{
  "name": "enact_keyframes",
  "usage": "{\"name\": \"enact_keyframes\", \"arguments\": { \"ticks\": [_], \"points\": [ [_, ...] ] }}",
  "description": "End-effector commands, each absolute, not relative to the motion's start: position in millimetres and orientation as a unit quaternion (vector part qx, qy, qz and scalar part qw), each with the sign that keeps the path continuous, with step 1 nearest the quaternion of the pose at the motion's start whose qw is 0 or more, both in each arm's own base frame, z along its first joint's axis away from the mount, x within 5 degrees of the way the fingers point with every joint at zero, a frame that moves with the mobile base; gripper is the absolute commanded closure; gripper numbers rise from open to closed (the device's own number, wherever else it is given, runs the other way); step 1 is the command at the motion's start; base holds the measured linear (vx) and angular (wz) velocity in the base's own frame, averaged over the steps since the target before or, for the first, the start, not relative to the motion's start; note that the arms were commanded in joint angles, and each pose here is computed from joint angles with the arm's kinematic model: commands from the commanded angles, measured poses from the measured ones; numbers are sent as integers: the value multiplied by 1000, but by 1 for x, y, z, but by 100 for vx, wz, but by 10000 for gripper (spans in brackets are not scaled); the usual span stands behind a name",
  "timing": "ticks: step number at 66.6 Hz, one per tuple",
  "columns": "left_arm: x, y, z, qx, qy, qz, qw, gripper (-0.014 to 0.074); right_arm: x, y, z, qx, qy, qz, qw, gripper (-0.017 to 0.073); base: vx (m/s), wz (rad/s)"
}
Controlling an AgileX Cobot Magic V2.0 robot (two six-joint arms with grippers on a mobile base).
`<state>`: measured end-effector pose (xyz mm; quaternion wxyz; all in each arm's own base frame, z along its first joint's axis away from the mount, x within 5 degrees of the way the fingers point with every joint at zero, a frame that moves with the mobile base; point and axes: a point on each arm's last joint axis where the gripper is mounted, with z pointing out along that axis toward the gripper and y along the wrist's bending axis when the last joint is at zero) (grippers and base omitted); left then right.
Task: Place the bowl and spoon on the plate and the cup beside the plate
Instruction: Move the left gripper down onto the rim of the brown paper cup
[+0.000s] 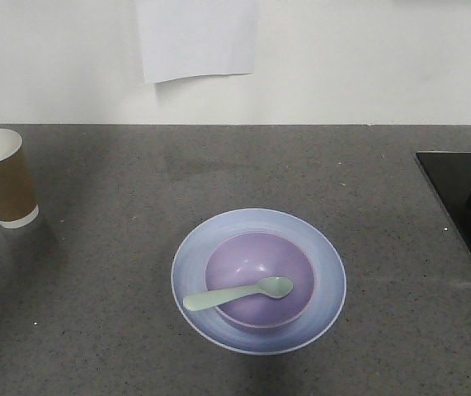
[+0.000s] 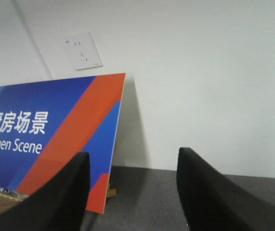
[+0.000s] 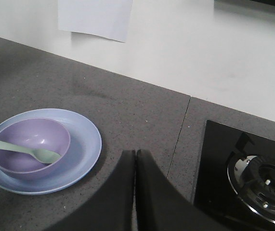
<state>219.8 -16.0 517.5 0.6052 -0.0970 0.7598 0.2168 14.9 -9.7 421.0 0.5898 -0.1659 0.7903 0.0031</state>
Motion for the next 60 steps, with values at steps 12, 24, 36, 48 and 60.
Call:
{"name": "enact_keyframes", "arguments": {
  "ticks": [12, 24, 36, 48, 60],
  "points": [
    [284, 1, 482, -109, 807, 167, 556, 219, 17, -8, 430, -163, 772, 11, 614, 565, 0, 0],
    [314, 26, 452, -129, 845, 126, 504, 262, 16, -7, 429, -164, 776, 12, 609, 565, 0, 0],
    [332, 47, 426, -145, 874, 78, 457, 265, 16, -7, 429, -164, 776, 12, 609, 565, 0, 0],
    [347, 56, 405, -148, 892, 28, 426, 265, 16, -7, 429, -164, 776, 12, 609, 565, 0, 0],
    [358, 56, 391, -150, 900, 16, 410, 253, 16, -7, 429, -164, 776, 12, 609, 565, 0, 0]
  ]
}}
